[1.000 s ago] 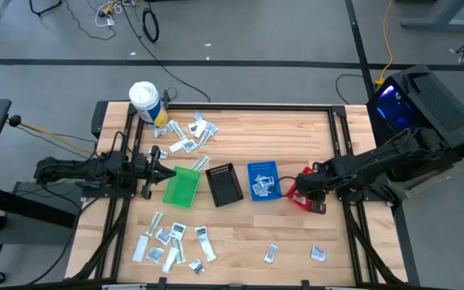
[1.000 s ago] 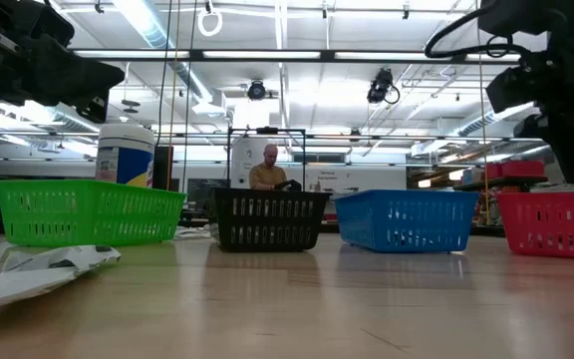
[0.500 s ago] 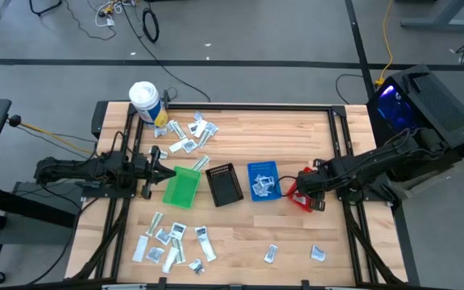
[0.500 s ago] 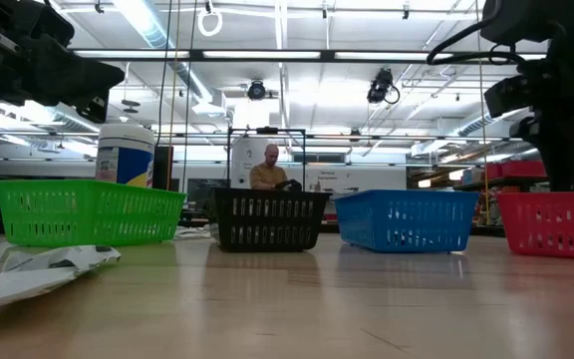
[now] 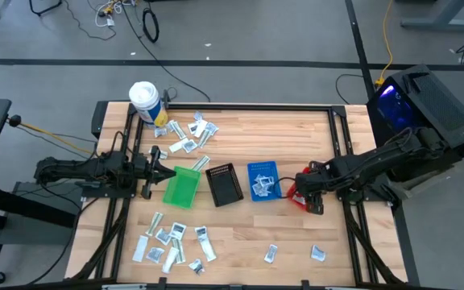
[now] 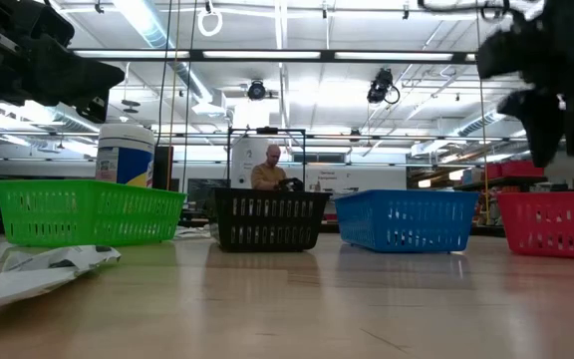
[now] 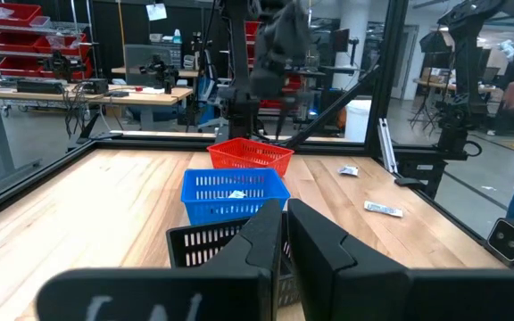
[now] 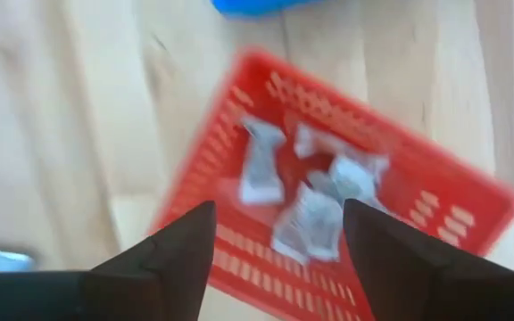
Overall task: Pick & Place First Aid Supplies
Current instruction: Put the ointment pack into the red basket
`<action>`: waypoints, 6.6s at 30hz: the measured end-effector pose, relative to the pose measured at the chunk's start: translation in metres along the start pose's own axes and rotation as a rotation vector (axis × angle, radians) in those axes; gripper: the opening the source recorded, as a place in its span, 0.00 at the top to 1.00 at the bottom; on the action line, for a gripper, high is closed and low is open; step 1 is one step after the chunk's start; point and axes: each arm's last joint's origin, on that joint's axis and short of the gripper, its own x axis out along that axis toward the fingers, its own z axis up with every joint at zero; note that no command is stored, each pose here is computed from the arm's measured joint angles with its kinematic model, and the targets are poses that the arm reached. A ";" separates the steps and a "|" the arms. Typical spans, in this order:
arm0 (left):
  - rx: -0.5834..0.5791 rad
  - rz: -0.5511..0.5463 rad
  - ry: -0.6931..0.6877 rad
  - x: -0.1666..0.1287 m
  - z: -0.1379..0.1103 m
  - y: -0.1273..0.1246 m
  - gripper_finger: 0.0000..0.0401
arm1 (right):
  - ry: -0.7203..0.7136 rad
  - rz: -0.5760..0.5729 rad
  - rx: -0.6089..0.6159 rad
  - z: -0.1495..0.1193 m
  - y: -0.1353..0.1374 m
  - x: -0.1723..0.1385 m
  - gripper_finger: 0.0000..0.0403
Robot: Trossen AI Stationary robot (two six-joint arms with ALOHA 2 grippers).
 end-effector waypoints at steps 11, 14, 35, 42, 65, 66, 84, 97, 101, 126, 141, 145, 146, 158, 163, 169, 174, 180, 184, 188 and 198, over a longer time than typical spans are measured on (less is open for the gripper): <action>0.000 0.000 0.000 0.000 0.000 0.000 0.92 | -0.296 0.213 -0.210 0.020 0.049 -0.031 0.39; 0.000 0.000 0.000 0.000 0.000 0.000 0.92 | -0.360 0.260 -0.290 0.023 0.065 -0.031 0.39; 0.000 0.000 0.000 0.000 0.000 0.000 0.92 | -0.380 0.459 -0.795 0.044 0.140 0.052 0.39; 0.000 0.000 0.000 0.000 0.000 0.000 0.92 | -0.456 0.440 -0.959 0.051 0.150 0.074 0.39; 0.000 0.001 0.002 0.000 0.000 0.000 0.92 | -0.414 0.415 -0.954 0.052 0.156 0.129 0.39; 0.000 0.001 0.002 0.000 0.000 0.000 0.92 | -0.410 0.413 -0.956 0.052 0.155 0.130 0.39; 0.000 0.001 0.004 0.000 0.000 0.000 0.92 | -0.398 0.412 -0.972 0.044 0.151 0.135 0.51; 0.000 0.001 0.005 0.000 0.000 0.000 0.92 | -0.388 0.429 -0.865 0.045 0.152 0.135 0.70; 0.000 0.001 0.005 0.000 0.000 0.000 0.92 | -0.392 0.431 -0.865 0.045 0.152 0.135 0.71; 0.000 0.001 0.006 0.000 0.000 0.000 0.92 | -0.389 0.429 -0.834 0.045 0.148 0.119 0.72; 0.000 0.001 0.006 0.000 -0.001 0.000 0.92 | -0.363 0.401 -0.785 0.045 0.137 0.124 0.72; 0.000 0.001 0.006 0.000 -0.001 0.000 0.92 | -0.359 0.394 -0.785 0.044 0.136 0.126 0.72; 0.000 0.001 0.005 0.000 0.000 0.000 0.92 | -0.359 0.394 -0.785 0.044 0.136 0.126 0.72; 0.000 0.000 0.005 0.000 0.000 0.000 0.92 | -0.316 0.381 -0.789 0.042 0.135 0.133 0.72; 0.000 0.000 0.005 0.000 0.000 0.000 0.92 | -0.314 0.379 -0.786 0.042 0.135 0.133 0.75; 0.000 0.000 0.005 0.000 0.000 0.000 0.92 | -0.307 0.375 -0.754 0.042 0.134 0.134 0.89; 0.000 0.000 0.006 0.000 0.000 0.000 0.92 | -0.306 0.379 -0.721 0.042 0.134 0.134 0.99; 0.000 0.001 0.005 0.000 0.000 0.000 0.92 | -0.308 0.385 -0.706 0.042 0.135 0.134 0.99; 0.000 0.000 0.005 0.000 0.000 0.000 0.92 | -0.316 0.388 -0.705 0.043 0.135 0.131 0.99; 0.000 0.000 0.005 0.000 0.000 0.000 0.92 | -0.322 0.395 -0.706 0.041 0.134 0.122 1.00; 0.000 0.000 0.006 0.000 -0.001 0.000 0.92 | -0.462 0.376 -0.687 0.044 0.126 0.068 1.00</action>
